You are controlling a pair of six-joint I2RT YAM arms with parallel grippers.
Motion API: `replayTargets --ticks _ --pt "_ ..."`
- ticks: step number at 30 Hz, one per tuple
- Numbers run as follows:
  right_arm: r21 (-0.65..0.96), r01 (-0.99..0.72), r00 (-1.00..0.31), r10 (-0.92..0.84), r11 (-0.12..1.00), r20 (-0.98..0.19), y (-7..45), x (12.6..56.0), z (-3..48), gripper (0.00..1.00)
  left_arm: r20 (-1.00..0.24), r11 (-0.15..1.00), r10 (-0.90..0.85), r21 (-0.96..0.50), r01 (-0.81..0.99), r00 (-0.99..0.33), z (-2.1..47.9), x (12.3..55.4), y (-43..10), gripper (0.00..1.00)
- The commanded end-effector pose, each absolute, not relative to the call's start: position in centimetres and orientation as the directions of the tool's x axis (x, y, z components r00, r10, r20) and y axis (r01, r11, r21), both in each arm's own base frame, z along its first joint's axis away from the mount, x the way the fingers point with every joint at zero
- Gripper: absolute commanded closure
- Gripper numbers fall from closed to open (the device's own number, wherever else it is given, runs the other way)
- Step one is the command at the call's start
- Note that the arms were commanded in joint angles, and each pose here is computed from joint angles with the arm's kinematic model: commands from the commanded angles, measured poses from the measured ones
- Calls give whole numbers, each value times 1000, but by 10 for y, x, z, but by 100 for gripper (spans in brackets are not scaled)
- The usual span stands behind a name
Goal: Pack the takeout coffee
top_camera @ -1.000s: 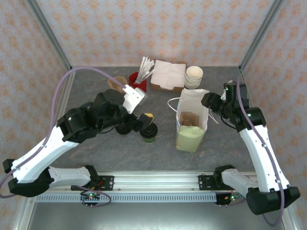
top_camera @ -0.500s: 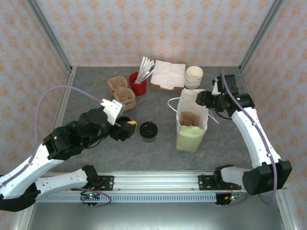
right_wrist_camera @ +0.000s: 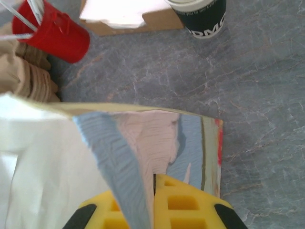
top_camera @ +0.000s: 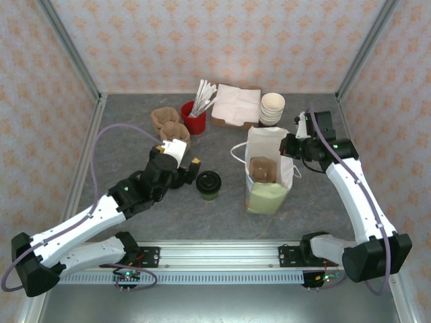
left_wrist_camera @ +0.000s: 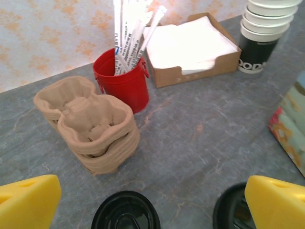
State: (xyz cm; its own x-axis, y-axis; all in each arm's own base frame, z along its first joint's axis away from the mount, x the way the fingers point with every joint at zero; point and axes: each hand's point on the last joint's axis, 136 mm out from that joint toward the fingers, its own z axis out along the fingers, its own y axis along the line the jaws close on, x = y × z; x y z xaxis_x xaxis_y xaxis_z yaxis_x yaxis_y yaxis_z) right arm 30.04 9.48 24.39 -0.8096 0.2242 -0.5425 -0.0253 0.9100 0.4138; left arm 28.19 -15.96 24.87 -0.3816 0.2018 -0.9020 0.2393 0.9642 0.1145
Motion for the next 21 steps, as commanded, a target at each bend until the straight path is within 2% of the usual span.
replayTargets --ticks 1,5,11,16,21 --pt "447 -58 -744 260 893 -616 95 304 268 100 -958 989 50 7 149 -282 277 293 -155 0" --pt "528 -113 -689 316 842 -652 106 303 292 100 -953 996 -5 -31 80 -302 281 290 -142 0" --pt "569 -189 -610 358 801 -707 110 287 311 100 -930 999 24 7 46 -367 291 284 -132 0" --pt "555 -221 -555 364 802 -748 105 268 308 100 -919 997 1 -27 66 -395 295 283 -139 0" --pt "570 -204 -565 380 796 -732 103 258 298 100 -904 990 4 -56 127 -427 301 285 -156 4"
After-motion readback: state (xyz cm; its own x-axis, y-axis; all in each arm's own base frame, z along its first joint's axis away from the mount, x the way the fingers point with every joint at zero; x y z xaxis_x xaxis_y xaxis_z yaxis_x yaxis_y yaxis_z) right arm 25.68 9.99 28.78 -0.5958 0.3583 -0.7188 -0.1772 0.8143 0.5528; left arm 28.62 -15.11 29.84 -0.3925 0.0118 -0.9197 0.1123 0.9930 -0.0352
